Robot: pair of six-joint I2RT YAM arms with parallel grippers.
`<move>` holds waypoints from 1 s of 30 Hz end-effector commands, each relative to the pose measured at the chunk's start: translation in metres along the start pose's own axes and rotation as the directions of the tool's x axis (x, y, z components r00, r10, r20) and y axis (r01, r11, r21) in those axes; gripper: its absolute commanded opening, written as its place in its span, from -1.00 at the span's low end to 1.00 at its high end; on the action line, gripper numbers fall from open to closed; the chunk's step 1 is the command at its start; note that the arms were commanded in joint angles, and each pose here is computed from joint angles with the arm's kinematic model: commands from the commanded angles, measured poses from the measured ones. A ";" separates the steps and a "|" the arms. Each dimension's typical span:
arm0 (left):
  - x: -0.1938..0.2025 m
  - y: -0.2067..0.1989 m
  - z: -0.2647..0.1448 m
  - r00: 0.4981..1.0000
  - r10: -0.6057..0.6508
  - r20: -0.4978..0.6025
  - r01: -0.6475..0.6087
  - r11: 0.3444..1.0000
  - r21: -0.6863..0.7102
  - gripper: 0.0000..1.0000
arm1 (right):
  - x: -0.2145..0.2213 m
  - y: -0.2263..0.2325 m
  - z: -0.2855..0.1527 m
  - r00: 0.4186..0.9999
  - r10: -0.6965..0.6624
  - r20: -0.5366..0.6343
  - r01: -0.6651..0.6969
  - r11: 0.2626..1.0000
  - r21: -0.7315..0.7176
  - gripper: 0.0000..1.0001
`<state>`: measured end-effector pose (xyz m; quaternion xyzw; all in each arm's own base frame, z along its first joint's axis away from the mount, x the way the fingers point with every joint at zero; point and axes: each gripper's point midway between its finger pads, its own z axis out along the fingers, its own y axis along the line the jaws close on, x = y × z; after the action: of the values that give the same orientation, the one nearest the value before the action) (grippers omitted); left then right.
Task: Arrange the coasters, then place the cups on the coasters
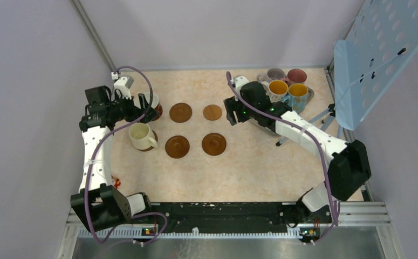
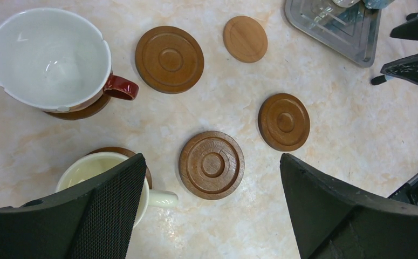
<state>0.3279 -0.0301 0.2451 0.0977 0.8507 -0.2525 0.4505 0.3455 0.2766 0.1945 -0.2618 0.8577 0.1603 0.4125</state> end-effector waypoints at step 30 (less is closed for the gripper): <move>-0.018 -0.002 -0.005 0.996 0.042 0.084 -0.040 0.999 -0.025 0.97 | 0.040 -0.232 0.003 0.912 0.320 0.257 -0.409 0.758 0.509 0.32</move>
<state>0.3305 -0.0271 0.2520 0.0910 0.8439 -0.2392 0.4716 0.4399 0.0641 0.1307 0.0789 0.8839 -0.0392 0.4593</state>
